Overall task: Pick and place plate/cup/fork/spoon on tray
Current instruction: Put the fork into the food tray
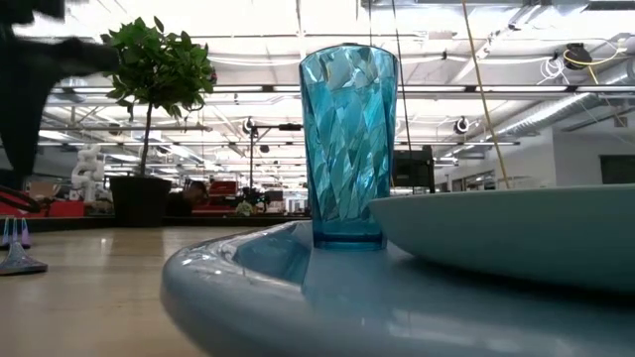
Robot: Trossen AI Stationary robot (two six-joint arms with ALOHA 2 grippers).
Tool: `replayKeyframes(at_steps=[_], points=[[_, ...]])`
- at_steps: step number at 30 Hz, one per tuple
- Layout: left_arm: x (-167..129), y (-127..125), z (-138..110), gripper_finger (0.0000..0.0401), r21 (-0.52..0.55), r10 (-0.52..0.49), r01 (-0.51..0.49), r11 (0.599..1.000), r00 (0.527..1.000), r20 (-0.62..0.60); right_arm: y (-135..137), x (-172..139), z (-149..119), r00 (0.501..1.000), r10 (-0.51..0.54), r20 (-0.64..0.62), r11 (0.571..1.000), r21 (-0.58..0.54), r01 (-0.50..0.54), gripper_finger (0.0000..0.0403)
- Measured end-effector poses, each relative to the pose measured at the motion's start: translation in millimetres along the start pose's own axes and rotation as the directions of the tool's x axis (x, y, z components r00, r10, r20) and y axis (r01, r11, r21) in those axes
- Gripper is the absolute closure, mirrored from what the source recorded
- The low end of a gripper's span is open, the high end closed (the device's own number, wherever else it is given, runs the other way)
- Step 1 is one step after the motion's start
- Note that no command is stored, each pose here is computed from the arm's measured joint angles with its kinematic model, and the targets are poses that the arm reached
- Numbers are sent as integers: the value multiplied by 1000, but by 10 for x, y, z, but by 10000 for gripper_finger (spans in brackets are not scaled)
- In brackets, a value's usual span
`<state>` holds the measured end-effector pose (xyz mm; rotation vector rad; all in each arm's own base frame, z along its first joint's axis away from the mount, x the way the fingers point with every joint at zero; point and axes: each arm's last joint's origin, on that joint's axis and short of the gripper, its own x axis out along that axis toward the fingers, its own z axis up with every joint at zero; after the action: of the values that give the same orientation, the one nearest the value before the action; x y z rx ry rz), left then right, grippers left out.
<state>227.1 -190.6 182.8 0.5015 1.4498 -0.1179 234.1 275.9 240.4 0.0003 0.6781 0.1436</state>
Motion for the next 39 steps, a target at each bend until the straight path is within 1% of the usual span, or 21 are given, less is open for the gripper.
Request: replayKeyframes(at_steps=[2, 7, 10, 13, 18, 20, 22, 24, 29, 31, 33, 37, 39], points=[[72, 63, -31, 245, 18, 1, -1, 1000, 1000, -31, -15, 4, 9, 1000, 0, -2, 1000, -21, 0, 316], [268, 201, -91, 245, 67, -45, 51, 996, 995, -84, -24, -19, 25, 1000, 3, 1, 998, -65, -3, 316], [391, 264, -139, 245, 74, -102, 111, 991, 988, -115, -35, -57, 48, 1000, 9, 7, 996, -88, -8, 316], [489, 314, -191, 245, 75, -119, 129, 989, 984, -135, -54, -116, 88, 1000, 16, 22, 995, -103, -14, 316], [563, 373, -217, 245, 56, -147, 155, 986, 981, -127, -101, -217, 162, 999, 26, 46, 991, -133, -20, 316], [573, 379, -214, 246, 69, -157, 166, 984, 980, -121, -126, -243, 190, 998, 25, 56, 989, -144, -17, 316], [576, 378, -209, 257, 86, -156, 166, 982, 981, -116, -157, -262, 223, 998, 22, 66, 987, -158, -11, 316], [582, 391, -206, 279, 85, -165, 175, 981, 980, -116, -188, -269, 249, 997, 17, 72, 985, -171, -5, 316], [572, 419, -203, 352, 32, -187, 191, 981, 976, -110, -290, -249, 320, 997, -8, 83, 982, -186, 23, 316], [544, 431, -195, 381, 8, -170, 172, 985, 981, -98, -340, -223, 344, 995, -44, 95, 981, -186, 61, 316], [479, 466, -182, 389, -24, -134, 133, 991, 989, -59, -392, -199, 368, 990, -93, 111, 975, -190, 113, 316], [255, 512, -190, 380, -69, -143, 143, 987, 990, 16, -508, -152, 432, 976, -167, 138, 964, -184, 191, 316], [129, 546, -208, 385, -78, -151, 154, 985, 987, 47, -568, -132, 473, 965, -207, 158, 957, -170, 234, 316]])
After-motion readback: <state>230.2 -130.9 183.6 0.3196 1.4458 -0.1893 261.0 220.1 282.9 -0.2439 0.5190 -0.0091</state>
